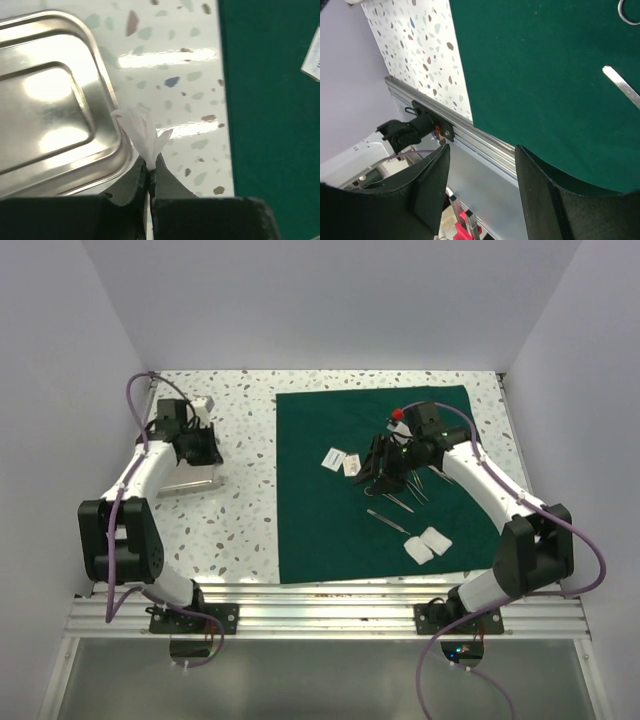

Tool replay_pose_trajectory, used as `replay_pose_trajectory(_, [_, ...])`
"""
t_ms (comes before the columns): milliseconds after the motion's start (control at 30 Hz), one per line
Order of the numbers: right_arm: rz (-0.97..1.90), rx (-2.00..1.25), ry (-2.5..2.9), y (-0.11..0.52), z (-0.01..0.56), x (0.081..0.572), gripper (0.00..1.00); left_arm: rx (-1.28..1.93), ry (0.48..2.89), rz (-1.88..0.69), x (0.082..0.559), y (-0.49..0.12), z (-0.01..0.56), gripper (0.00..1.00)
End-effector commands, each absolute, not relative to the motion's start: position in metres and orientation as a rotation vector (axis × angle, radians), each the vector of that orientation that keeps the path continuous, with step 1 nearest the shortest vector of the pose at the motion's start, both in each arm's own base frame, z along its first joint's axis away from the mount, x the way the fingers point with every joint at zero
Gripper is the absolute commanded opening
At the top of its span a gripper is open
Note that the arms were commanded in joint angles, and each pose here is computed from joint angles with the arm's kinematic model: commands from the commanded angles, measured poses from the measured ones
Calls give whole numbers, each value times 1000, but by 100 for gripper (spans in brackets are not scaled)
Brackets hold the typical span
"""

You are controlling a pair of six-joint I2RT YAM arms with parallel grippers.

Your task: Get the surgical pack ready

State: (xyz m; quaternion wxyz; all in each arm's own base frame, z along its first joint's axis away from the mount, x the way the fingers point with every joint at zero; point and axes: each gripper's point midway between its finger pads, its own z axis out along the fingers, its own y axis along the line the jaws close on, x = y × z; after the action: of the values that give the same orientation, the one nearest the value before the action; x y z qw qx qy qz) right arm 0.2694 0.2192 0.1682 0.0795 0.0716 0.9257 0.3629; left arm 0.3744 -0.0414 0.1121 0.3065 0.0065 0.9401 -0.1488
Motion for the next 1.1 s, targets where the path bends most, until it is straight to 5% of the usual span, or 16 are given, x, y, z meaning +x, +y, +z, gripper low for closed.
replay_pose_trajectory(0, [1162, 132, 2806, 223, 165, 255, 59, -14, 2495, -304, 371, -3, 107, 0])
replay_pose_trajectory(767, [1223, 87, 2825, 228, 153, 254, 59, -170, 2612, -608, 407, 17, 48, 0])
replay_pose_trajectory(833, [1221, 84, 2823, 229, 153, 256, 59, -201, 2637, -575, 405, 22, 45, 12])
replay_pose_trajectory(900, [1221, 80, 2819, 229, 153, 258, 59, -260, 2657, -534, 403, 27, 44, 38])
replay_pose_trajectory(1067, [1211, 79, 2814, 228, 154, 259, 59, -383, 2621, -385, 404, 44, 66, 50])
